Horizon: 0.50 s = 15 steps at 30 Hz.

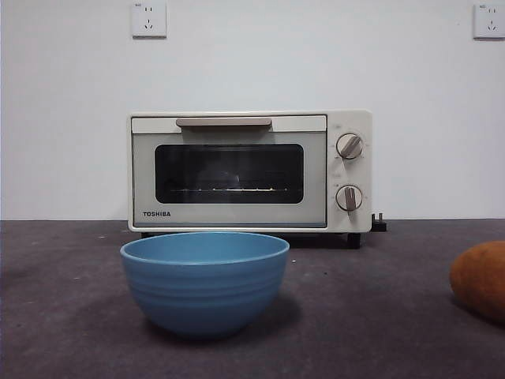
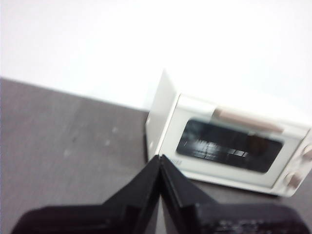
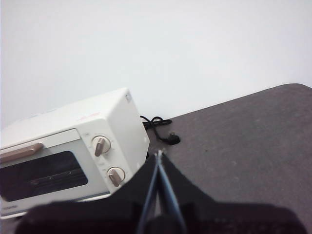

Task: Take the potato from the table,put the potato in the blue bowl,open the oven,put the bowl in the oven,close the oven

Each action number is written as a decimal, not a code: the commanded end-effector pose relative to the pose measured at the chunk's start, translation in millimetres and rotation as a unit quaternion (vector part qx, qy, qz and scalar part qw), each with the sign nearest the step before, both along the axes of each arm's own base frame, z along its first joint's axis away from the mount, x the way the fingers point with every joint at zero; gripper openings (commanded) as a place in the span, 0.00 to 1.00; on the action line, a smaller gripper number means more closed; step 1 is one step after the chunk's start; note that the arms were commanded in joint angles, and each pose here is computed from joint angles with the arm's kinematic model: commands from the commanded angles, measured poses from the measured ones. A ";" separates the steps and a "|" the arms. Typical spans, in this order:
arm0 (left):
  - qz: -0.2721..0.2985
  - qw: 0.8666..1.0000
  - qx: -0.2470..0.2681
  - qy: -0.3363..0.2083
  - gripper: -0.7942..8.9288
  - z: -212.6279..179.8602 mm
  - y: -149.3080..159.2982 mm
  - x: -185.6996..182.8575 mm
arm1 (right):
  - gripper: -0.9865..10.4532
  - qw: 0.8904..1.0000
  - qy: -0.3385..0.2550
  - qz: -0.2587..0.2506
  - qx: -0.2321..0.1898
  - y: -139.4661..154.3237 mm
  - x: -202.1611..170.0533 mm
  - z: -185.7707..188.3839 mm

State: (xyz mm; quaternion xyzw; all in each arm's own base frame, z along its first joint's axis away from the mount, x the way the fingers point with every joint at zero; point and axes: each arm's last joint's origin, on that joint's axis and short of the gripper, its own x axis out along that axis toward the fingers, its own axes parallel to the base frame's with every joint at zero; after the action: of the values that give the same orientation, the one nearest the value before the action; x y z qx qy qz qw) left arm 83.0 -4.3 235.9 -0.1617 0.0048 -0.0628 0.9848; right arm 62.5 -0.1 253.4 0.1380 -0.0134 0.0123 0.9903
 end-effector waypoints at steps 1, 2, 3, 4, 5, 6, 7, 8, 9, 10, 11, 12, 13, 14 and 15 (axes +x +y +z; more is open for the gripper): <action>-0.014 1.000 -0.007 -0.004 0.08 16.6 -0.7 -2.0 | 0.08 1.000 0.028 0.007 0.005 0.6 -6.6 13.6; -0.015 1.000 -0.007 0.002 0.08 22.6 -0.8 -2.3 | 0.08 0.999 0.044 0.008 0.004 0.7 -8.9 18.4; -0.015 1.000 -0.007 0.008 0.08 27.6 -0.8 -2.2 | 0.08 0.998 0.059 0.009 0.005 0.8 -10.5 22.6; -0.014 1.000 -0.007 0.018 0.08 33.2 -0.8 -1.6 | 0.08 0.997 0.075 0.013 0.005 1.0 -12.3 27.9; -0.015 1.000 -0.007 0.026 0.08 38.0 -0.8 -0.8 | 0.08 0.996 0.088 0.018 0.006 1.3 -13.4 32.5; -0.016 0.999 -0.007 0.036 0.08 43.3 -0.9 0.5 | 0.08 0.995 0.102 0.022 0.007 1.6 -14.3 38.0; -0.021 0.999 -0.007 0.047 0.08 48.6 -1.3 2.5 | 0.08 0.993 0.114 0.028 0.008 2.0 -14.7 43.8; -0.026 0.998 -0.007 0.057 0.08 52.9 -1.5 4.8 | 0.08 0.992 0.124 0.034 0.006 2.3 -14.9 48.8; -0.031 0.997 -0.008 0.068 0.08 57.9 -1.9 7.8 | 0.08 0.990 0.133 0.043 -0.002 2.7 -14.7 54.6; -0.039 0.996 -0.008 0.080 0.08 62.7 -2.4 11.4 | 0.08 0.989 0.141 0.052 -0.011 3.2 -13.8 60.3; -0.044 0.995 -0.009 0.091 0.08 66.7 -2.7 14.8 | 0.08 0.988 0.145 0.059 -0.017 3.5 -12.5 65.1; -0.054 0.993 -0.009 0.104 0.08 71.2 -3.3 19.0 | 0.08 0.987 0.147 0.065 -0.020 3.8 -10.6 70.5; -0.063 0.991 -0.011 0.117 0.08 75.5 -3.9 23.5 | 0.08 0.986 0.149 0.067 -0.019 3.9 -8.4 75.8; -0.071 0.989 -0.012 0.128 0.08 78.9 -4.4 27.6 | 0.08 0.986 0.150 0.065 -0.020 3.7 -6.4 80.2; -0.080 0.987 -0.014 0.141 0.08 83.1 -5.0 32.2 | 0.08 0.986 0.151 0.064 -0.019 3.6 -4.1 84.8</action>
State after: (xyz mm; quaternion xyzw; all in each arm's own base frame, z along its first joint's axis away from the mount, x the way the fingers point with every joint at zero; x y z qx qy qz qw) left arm 111.6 -8.9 317.0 -0.1792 0.1466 -0.1126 0.9663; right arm 57.5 3.5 336.3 0.1281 0.1465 0.0531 0.9795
